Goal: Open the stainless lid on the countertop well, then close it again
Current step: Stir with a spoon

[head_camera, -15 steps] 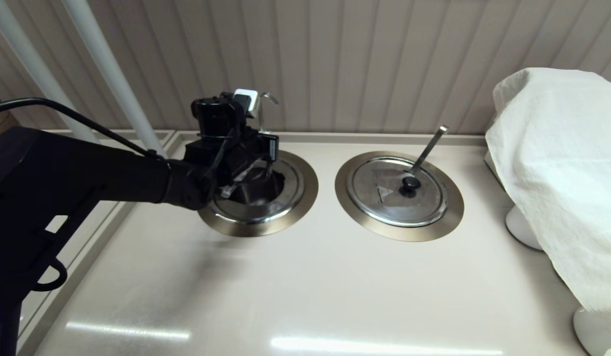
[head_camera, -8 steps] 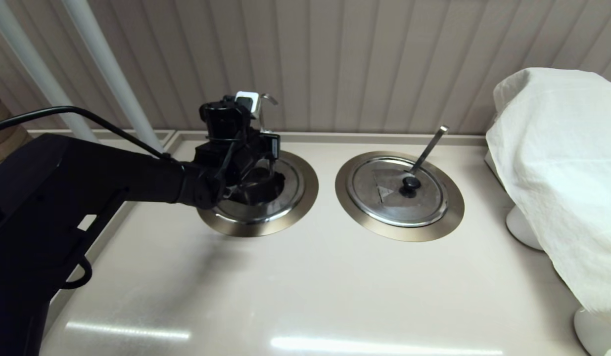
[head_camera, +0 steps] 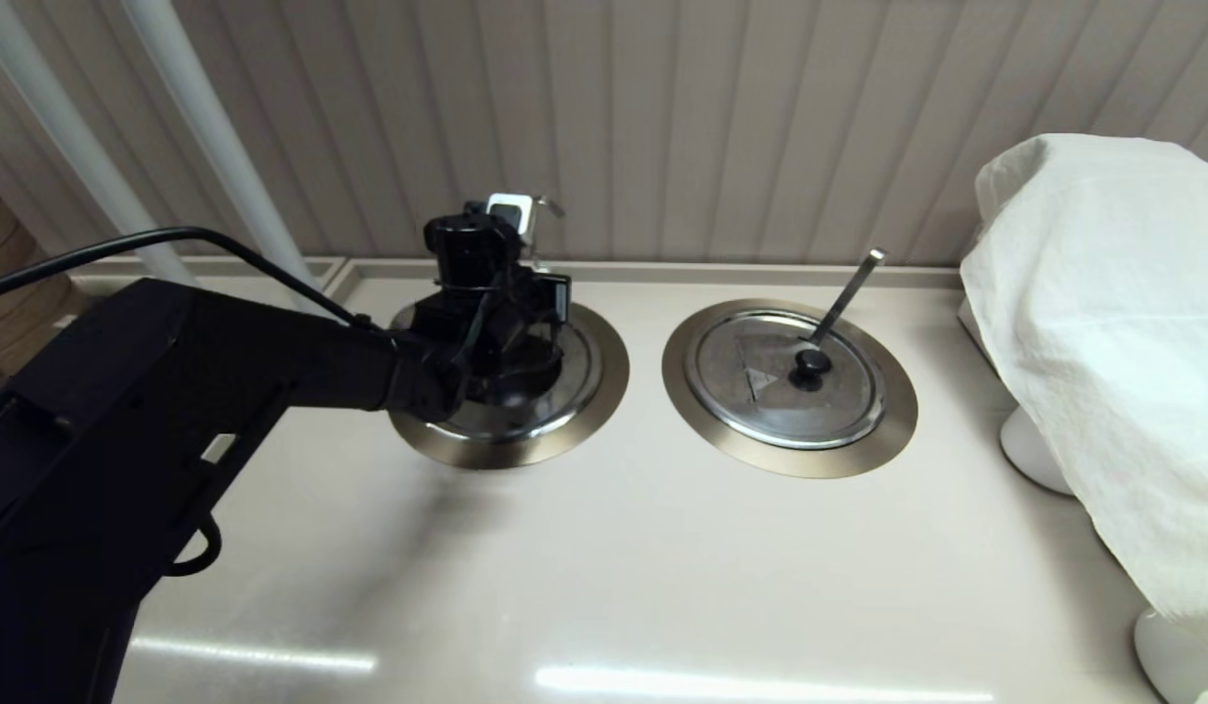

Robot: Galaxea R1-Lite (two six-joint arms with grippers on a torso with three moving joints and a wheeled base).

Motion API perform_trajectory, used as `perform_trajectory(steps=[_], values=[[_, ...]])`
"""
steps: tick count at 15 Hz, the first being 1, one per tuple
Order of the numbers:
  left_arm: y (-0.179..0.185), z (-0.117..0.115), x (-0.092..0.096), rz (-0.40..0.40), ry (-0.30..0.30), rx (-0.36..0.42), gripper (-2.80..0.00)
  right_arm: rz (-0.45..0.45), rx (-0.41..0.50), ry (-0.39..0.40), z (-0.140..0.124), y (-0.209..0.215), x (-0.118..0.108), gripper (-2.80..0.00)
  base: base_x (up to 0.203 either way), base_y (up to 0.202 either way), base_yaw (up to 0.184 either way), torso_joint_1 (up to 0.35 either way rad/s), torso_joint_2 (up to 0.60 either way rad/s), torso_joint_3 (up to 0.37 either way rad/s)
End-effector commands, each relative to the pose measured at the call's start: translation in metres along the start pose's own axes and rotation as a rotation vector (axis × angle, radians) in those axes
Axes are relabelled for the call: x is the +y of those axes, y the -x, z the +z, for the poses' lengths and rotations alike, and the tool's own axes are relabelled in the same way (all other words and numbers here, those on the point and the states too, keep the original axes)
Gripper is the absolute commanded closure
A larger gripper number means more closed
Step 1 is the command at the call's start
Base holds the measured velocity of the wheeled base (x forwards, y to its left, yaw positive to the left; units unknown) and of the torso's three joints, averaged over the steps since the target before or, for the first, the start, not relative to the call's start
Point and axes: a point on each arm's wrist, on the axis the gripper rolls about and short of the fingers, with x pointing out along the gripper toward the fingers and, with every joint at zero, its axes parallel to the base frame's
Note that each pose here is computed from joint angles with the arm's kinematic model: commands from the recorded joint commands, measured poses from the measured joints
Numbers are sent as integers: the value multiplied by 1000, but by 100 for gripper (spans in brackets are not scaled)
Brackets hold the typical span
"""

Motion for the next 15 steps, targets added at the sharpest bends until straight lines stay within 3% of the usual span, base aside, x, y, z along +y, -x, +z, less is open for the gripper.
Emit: perform_trajectory(steps=[1, 6, 15], values=[[-1, -10, -10, -16, -10, 18, 0, 1, -1, 1, 0, 0, 0, -280, 0, 0, 0, 0, 0, 0], [-4, -20, -18, 13, -54, 36, 0, 1, -1, 0, 0, 0, 0, -280, 0, 0, 0, 0, 0, 0], [-6, -14, -17, 38, -44, 15, 0, 1, -1, 0, 0, 0, 0, -280, 0, 0, 0, 0, 0, 0]])
